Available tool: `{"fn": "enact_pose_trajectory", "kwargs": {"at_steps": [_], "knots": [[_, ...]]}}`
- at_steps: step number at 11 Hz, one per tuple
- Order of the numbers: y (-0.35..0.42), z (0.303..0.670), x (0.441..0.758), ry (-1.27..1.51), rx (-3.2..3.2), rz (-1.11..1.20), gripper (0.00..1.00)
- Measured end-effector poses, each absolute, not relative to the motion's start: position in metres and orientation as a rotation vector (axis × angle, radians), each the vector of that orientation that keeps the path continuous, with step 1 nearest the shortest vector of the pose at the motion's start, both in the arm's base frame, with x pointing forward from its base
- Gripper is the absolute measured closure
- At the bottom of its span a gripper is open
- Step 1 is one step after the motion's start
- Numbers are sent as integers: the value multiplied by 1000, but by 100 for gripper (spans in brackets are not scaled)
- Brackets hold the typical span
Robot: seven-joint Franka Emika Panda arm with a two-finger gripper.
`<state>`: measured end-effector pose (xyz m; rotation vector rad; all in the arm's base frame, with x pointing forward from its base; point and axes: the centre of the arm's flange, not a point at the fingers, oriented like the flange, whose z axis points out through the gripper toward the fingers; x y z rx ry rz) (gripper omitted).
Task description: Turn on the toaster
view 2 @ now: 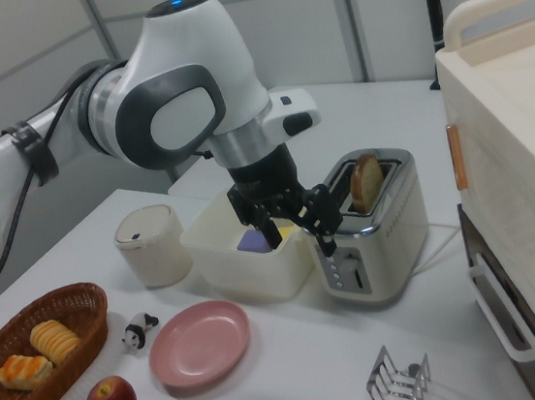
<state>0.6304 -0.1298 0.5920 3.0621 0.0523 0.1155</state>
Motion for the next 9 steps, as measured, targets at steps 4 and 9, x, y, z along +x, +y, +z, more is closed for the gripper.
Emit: {"fn": "enact_pose_trajectory", "kwargs": {"at_steps": [4, 9], "knots": [[-127, 591, 631, 49, 3094, 127, 62], [-132, 588, 631, 36, 3096, 117, 99]]}}
